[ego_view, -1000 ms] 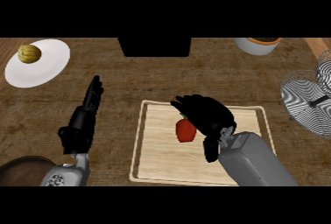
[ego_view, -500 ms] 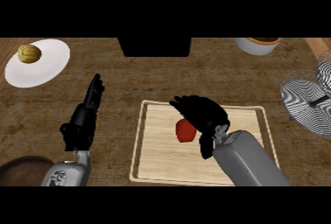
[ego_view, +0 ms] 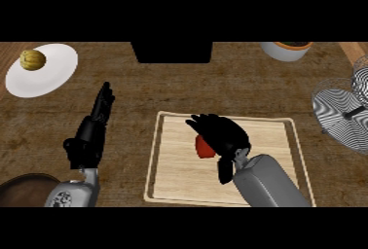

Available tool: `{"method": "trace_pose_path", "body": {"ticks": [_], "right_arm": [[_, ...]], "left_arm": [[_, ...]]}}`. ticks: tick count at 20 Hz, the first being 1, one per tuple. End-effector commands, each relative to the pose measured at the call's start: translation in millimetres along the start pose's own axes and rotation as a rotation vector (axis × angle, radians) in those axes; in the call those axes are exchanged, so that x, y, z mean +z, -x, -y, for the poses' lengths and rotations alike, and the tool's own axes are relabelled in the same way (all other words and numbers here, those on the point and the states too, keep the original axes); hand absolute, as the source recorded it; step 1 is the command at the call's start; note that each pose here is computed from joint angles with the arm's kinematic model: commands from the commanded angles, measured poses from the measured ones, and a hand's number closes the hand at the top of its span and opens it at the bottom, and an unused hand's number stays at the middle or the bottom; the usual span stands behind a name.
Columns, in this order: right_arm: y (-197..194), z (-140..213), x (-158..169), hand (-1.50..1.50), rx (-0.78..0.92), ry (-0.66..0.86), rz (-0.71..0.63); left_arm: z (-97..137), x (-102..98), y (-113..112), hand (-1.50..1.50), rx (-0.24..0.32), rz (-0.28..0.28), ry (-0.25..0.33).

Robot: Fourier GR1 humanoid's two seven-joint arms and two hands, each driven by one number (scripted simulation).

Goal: Pick the bell pepper from the tray and place it in the tiered basket

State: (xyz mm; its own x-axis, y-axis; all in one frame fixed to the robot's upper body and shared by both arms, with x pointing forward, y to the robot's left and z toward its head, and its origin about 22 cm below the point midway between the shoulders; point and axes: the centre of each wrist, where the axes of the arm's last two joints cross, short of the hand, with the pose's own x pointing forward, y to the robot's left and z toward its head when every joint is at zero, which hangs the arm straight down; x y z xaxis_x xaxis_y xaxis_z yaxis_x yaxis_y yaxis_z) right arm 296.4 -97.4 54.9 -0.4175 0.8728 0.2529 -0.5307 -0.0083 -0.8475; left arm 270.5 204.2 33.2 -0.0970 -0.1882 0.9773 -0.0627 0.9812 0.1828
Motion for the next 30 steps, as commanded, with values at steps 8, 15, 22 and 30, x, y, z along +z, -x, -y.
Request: {"method": "trace_pose_path", "body": {"ticks": [8,15,22,30], "right_arm": [[7.6,-15.9,-9.5,1.50,0.110,0.181,0.048],[0.3,-7.2,-33.3,1.50,0.103,0.300,0.016],[169.5,-63.2,119.5,1.50,0.384,0.066,-0.193],[216.5,-10.2,245.0,1.50,0.375,0.342,-0.264]], "left_arm": [[17.2,8.0,5.8,0.00,0.012,-0.018,0.018],[17.3,-4.7,10.4,0.00,0.000,-0.011,0.007],[-4.9,17.3,16.6,0.00,-0.006,-0.045,-0.067],[-10.6,7.0,-0.4,0.00,-0.024,-0.016,-0.054]]}}
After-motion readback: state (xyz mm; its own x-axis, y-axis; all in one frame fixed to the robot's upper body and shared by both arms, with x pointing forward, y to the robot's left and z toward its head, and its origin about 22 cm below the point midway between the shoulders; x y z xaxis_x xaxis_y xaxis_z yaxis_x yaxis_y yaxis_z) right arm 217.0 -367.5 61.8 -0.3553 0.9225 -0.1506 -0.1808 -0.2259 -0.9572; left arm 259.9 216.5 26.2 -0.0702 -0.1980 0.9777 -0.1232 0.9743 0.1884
